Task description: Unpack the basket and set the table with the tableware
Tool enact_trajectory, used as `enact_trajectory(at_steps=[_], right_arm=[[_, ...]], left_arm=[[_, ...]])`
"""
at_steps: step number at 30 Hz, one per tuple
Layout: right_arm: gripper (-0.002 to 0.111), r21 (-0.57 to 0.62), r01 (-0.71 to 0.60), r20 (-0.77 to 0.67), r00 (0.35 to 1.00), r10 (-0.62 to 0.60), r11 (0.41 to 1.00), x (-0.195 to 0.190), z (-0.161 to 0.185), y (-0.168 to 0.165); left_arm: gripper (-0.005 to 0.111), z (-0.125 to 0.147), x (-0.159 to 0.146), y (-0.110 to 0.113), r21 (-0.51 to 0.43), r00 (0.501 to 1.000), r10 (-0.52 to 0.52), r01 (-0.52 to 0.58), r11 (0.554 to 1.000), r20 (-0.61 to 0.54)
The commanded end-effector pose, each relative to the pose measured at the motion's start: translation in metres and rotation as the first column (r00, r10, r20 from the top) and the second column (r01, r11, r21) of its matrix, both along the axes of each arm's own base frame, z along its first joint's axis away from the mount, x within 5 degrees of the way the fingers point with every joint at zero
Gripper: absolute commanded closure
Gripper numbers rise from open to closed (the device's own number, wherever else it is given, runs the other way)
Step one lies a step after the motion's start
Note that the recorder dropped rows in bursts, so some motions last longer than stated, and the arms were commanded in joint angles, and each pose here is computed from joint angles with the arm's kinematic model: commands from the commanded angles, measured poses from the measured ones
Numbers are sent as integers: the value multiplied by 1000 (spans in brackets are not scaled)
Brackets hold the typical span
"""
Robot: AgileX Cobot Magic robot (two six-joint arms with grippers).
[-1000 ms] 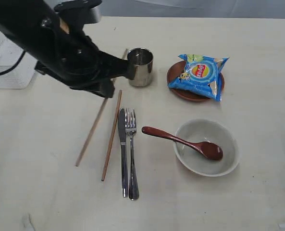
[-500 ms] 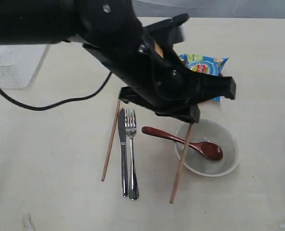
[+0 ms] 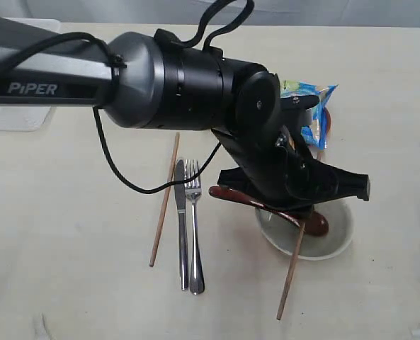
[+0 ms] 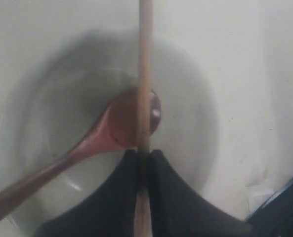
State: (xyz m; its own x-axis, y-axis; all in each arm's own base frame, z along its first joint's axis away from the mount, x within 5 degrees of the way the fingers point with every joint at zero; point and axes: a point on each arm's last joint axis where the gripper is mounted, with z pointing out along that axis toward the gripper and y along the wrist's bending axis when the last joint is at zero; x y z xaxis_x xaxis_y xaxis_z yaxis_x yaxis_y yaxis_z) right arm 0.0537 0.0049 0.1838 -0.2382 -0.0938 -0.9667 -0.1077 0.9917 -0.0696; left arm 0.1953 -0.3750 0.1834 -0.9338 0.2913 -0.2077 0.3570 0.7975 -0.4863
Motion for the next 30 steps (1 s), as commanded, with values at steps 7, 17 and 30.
enact_trajectory(at_steps=[7,17,30], right_arm=[[109,-3,6,1,1000,-6,1000,0,-1,0],[109,-3,6,1,1000,-6,1000,0,-1,0],[109,-3,6,1,1000,-6,1000,0,-1,0]], left_arm=[[107,3,9,1,1,996,43,-43,999,74],[107,3,14,3,33,990,48,-53,998,132],[106,3,16,4,31,987,64,-69,997,144]])
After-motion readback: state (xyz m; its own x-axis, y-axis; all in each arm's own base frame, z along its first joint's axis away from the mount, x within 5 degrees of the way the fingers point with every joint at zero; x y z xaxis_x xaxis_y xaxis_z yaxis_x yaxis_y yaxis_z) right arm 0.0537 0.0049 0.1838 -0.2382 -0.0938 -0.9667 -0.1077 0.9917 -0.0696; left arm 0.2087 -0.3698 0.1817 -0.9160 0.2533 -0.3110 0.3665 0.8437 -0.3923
